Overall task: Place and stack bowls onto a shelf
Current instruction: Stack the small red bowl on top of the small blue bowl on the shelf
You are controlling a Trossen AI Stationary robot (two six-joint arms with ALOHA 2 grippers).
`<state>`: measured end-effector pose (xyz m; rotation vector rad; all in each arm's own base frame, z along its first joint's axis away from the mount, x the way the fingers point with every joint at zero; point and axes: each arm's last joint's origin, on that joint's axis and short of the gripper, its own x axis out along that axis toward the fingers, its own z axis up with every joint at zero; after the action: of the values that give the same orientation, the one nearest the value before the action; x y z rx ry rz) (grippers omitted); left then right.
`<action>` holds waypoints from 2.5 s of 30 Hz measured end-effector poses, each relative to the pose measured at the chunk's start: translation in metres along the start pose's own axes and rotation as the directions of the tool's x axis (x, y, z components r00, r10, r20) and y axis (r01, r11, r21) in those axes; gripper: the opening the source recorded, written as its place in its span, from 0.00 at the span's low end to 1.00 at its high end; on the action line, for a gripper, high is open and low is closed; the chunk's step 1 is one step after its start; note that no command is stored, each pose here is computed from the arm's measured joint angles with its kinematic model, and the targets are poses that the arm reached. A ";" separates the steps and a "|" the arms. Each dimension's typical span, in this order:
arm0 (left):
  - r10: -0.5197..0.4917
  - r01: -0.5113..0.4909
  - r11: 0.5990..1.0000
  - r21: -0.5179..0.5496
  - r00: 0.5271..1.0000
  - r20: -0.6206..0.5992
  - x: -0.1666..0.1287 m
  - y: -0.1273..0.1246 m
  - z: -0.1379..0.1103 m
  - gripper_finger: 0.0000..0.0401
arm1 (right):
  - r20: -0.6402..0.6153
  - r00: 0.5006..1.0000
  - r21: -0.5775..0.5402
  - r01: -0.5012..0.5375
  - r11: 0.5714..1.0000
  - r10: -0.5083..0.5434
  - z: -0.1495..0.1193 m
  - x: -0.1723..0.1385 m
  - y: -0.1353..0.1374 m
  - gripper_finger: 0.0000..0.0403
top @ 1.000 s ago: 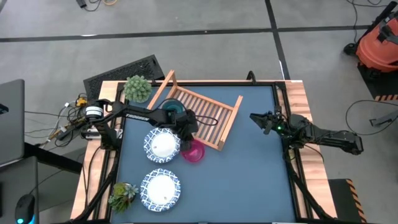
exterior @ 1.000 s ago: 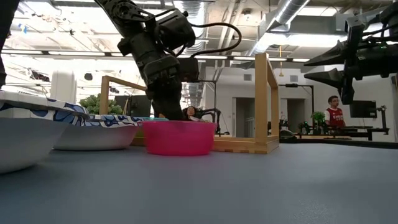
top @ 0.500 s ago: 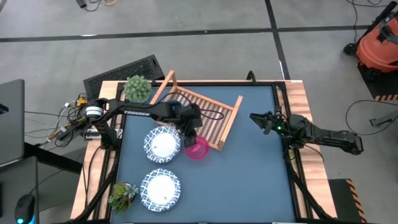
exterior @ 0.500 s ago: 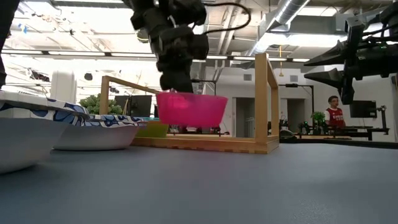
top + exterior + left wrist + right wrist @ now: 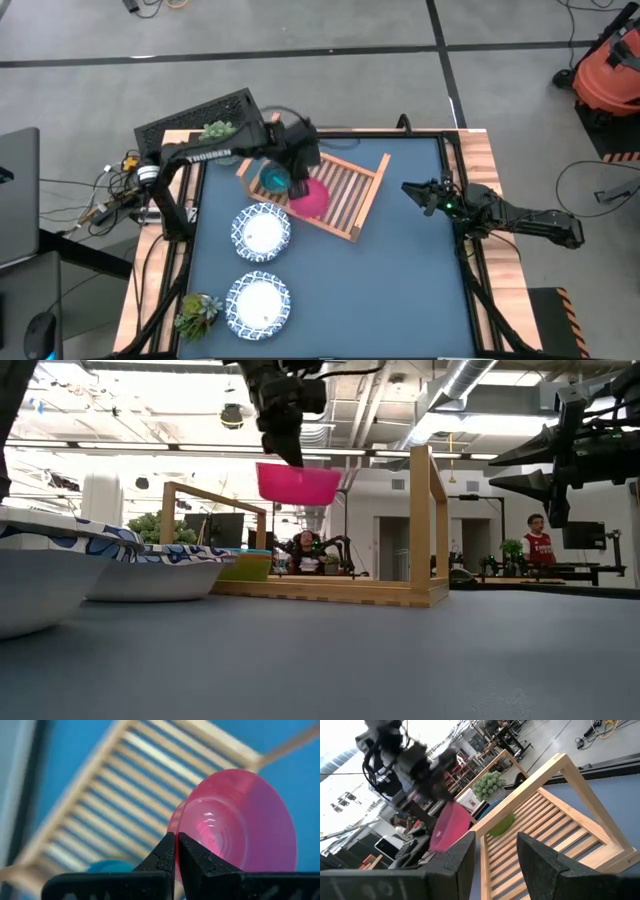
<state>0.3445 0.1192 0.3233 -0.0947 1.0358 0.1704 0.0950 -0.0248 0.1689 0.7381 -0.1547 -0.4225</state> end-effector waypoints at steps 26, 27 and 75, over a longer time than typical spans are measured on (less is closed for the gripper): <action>0.173 -0.164 0.984 0.065 0.969 -0.176 -0.026 0.123 -0.050 0.00 | 0.001 1.000 0.001 0.001 1.000 -0.001 0.000 0.000 0.000 0.42; 0.171 -0.162 0.985 0.065 0.969 -0.177 -0.026 0.123 -0.050 0.00 | 0.002 1.000 0.001 0.001 1.000 -0.001 0.000 0.000 0.000 0.42; 0.026 0.006 0.982 0.191 0.986 -0.167 0.005 0.118 -0.066 0.00 | 0.003 1.000 -0.002 0.003 1.000 -0.003 0.000 0.000 0.000 0.42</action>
<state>0.2697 0.2248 0.2856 0.0714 1.2173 0.0724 0.0950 -0.0249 0.1689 0.7357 -0.1558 -0.4261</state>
